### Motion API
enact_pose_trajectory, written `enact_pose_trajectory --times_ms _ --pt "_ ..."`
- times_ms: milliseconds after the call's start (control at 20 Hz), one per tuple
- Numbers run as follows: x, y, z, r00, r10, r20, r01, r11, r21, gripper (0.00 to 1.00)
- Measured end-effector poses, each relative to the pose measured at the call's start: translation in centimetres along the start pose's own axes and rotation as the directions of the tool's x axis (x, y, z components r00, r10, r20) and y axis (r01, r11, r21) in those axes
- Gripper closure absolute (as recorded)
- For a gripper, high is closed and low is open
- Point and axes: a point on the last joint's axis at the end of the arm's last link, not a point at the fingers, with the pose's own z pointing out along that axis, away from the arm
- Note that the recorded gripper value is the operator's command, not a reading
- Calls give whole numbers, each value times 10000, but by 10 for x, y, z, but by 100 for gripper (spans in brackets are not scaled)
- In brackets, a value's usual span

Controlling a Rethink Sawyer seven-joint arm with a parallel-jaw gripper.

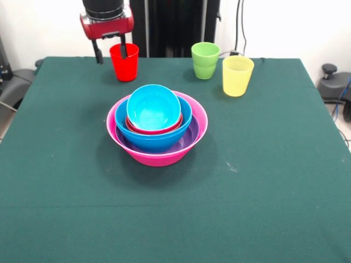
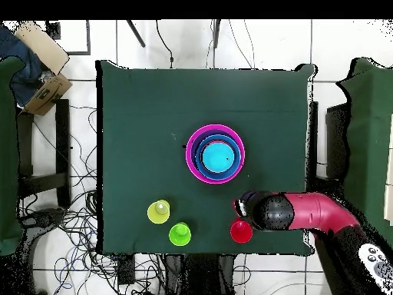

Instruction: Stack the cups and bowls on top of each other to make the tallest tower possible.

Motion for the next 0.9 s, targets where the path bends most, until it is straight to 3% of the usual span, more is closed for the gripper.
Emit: enact_pose_trajectory --times_ms 650,900 --pt "33 32 41 9985 -542 -80 541 9985 -125 0" --pt "46 40 51 9985 -502 -197 495 9982 -346 0"
